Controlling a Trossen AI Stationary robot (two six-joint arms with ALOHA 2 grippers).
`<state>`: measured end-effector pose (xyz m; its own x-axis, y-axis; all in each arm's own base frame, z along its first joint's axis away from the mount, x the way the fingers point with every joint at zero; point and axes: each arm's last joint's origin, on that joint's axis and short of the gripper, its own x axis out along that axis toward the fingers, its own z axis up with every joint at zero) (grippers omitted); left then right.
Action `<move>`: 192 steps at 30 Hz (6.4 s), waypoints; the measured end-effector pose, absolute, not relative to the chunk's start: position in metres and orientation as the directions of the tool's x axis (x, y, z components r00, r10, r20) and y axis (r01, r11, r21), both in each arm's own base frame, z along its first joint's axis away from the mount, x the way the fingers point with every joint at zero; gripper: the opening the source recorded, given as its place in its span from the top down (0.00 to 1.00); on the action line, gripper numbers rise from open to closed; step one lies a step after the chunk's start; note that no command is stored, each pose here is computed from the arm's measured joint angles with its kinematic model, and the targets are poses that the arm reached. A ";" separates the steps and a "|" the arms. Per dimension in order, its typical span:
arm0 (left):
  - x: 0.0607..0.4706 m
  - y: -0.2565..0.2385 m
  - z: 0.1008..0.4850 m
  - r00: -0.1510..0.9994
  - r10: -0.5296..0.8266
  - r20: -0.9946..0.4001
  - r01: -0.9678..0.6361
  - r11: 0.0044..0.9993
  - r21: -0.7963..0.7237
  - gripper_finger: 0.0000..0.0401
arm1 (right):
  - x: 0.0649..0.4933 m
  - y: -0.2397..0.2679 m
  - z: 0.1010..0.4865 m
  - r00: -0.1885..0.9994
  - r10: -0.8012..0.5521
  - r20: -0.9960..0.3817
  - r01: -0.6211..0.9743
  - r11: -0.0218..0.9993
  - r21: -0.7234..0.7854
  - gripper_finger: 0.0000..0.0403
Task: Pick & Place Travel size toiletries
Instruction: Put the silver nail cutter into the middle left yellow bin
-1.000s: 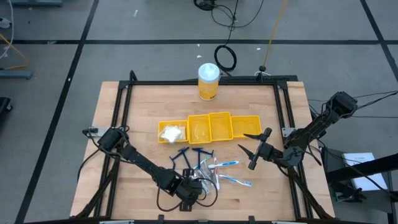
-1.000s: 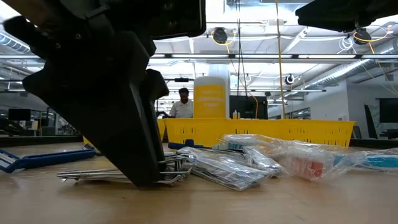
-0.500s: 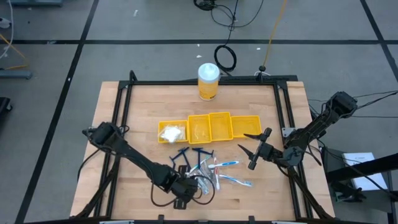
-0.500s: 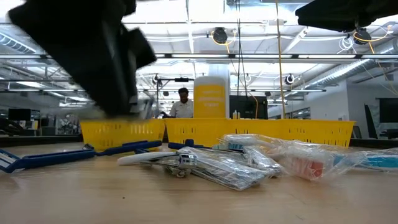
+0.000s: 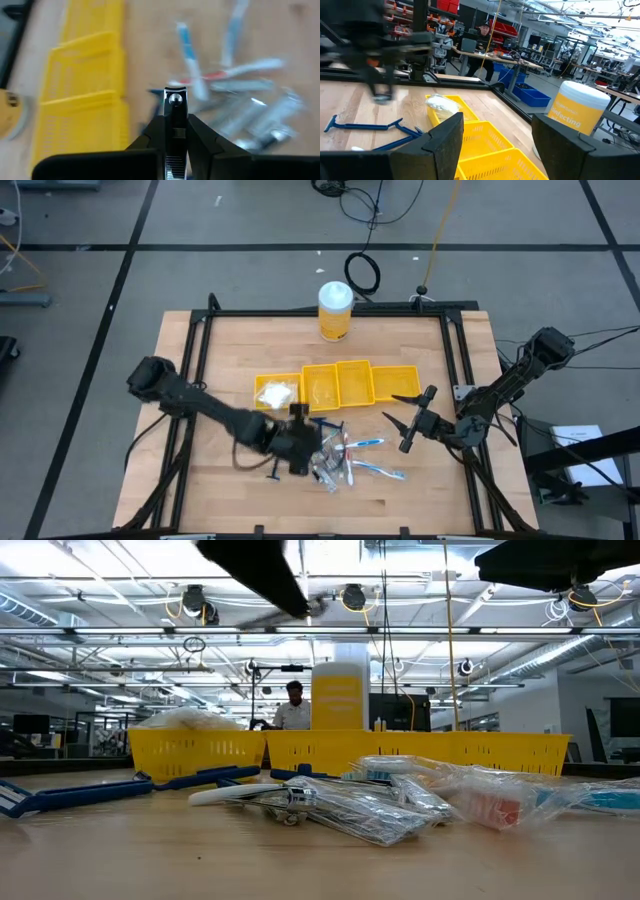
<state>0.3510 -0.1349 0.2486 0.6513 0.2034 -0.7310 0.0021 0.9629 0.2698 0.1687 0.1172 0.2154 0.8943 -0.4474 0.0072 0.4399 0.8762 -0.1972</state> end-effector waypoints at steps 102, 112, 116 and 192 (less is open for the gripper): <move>0.367 -0.160 0.201 0.547 -0.071 -0.834 0.324 0.937 0.133 0.47 | 0.169 0.116 0.208 0.890 -0.456 -0.025 0.437 0.867 -0.237 0.45; 0.371 -0.175 0.152 0.413 -0.131 -0.901 0.389 0.920 0.044 0.47 | 0.169 0.116 0.208 0.890 -0.455 -0.025 0.438 0.869 -0.230 0.45; 0.375 -0.172 0.138 0.377 -0.137 -0.916 0.382 0.924 0.019 0.47 | 0.169 0.116 0.208 0.890 -0.455 -0.025 0.438 0.869 -0.231 0.45; 0.368 -0.037 0.260 0.604 0.126 -0.787 -0.220 0.975 -0.013 0.93 | 0.169 0.116 0.208 0.890 -0.454 -0.026 0.437 0.869 -0.232 0.45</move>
<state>0.3678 -0.0367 0.2600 0.6039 0.1261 -0.7870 -0.2202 0.9754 -0.0127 0.1694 0.1158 0.2081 0.8904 -0.4545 -0.0256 0.4369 0.8690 -0.2324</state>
